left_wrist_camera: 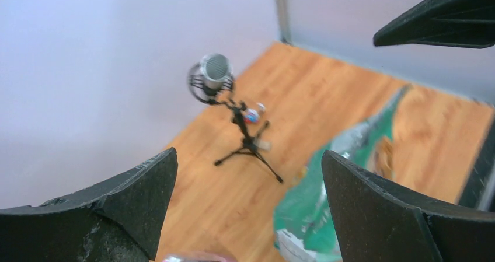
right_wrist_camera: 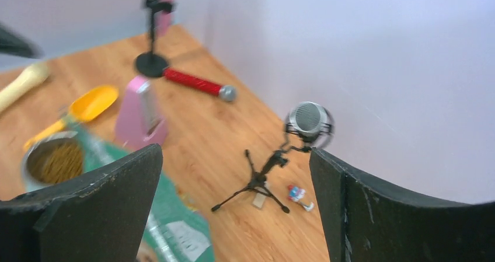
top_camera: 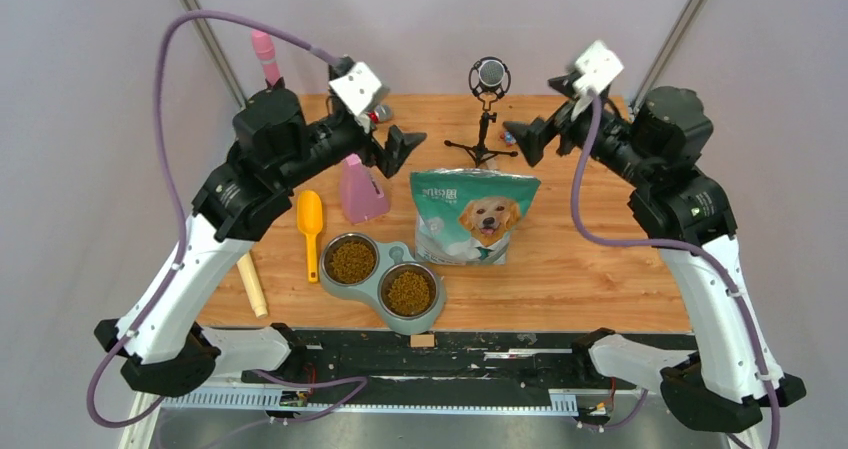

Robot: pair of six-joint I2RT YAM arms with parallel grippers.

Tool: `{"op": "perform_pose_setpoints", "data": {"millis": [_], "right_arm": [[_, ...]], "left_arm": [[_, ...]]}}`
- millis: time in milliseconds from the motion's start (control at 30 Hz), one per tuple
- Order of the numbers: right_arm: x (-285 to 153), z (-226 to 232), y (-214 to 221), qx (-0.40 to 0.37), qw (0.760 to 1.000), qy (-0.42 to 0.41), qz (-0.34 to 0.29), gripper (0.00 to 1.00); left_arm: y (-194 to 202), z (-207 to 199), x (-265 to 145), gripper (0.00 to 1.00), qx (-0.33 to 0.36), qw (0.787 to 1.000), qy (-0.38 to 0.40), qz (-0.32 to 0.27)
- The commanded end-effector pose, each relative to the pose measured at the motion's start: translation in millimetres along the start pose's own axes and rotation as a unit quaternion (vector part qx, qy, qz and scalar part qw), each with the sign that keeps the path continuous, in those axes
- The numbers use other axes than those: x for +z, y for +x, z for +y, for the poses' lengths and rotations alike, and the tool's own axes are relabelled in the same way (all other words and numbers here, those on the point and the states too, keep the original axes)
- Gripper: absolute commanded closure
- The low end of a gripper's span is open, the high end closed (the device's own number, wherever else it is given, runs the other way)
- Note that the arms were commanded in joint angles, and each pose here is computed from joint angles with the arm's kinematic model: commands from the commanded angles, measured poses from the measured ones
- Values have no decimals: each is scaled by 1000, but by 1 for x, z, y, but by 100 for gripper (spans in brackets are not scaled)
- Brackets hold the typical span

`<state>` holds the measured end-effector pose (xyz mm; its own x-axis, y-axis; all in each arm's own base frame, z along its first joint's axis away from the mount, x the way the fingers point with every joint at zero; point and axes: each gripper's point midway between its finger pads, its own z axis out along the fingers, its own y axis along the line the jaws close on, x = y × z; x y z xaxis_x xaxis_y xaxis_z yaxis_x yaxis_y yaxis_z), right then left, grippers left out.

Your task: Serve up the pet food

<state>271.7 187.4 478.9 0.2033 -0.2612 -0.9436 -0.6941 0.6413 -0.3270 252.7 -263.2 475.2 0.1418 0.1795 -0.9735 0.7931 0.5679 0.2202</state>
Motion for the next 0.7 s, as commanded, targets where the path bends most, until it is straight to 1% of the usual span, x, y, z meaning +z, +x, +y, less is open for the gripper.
{"op": "perform_pose_setpoints", "data": {"millis": [0,33,67,100,167,200,233,267,300,333,367,400,433,467,500,533,567,600,633,667], "right_arm": [[-4,-86,-9,157,967,198,-31,0],[-8,-100,-2,184,956,226,-30,0],[-13,-114,7,209,946,248,-28,0],[-18,-125,16,234,936,261,-27,0],[-30,-146,39,282,914,290,-17,0],[-35,-155,51,312,899,305,-15,0],[-48,-170,66,338,881,330,-13,0],[-57,-180,79,360,868,342,-10,0],[-72,-193,96,385,850,360,-9,0],[-81,-199,110,411,834,367,-7,0],[-90,-204,126,436,819,372,-4,0],[-98,-209,142,462,802,379,0,0],[-108,-213,158,487,781,391,0,0],[-117,-216,175,503,765,403,5,0],[-125,-217,190,513,751,415,11,0],[-133,-218,202,520,738,431,16,0],[-140,-218,213,520,728,447,22,0],[-146,-217,222,515,719,466,29,0],[-152,-215,232,511,711,482,36,0],[-157,-215,236,506,705,496,36,0]], "left_arm": [[-42,54,-27,0,-43,983,-161,-72],[-38,68,-32,0,-49,976,-201,-65],[-34,75,-34,0,-53,972,-221,-58],[-27,92,-40,0,-66,962,-261,-49],[-11,118,-51,0,-95,944,-313,-34],[3,138,-63,0,-108,931,-348,-19],[10,146,-69,0,-134,920,-367,-19],[27,163,-83,0,-158,901,-403,-10],[30,168,-95,0,-169,892,-420,-13],[53,180,-107,0,-194,871,-451,1],[57,183,-118,0,-204,862,-464,-2],[83,192,-128,0,-227,841,-491,10],[91,193,-138,0,-238,830,-504,7],[119,200,-152,0,-261,802,-537,23],[142,198,-164,0,-274,783,-557,47],[156,204,-185,0,-286,743,-604,51],[177,196,-200,0,-291,718,-626,81],[184,198,-222,0,-287,678,-672,82],[194,189,-236,0,-284,659,-689,101],[196,188,-248,0,-279,639,-710,98]]}}
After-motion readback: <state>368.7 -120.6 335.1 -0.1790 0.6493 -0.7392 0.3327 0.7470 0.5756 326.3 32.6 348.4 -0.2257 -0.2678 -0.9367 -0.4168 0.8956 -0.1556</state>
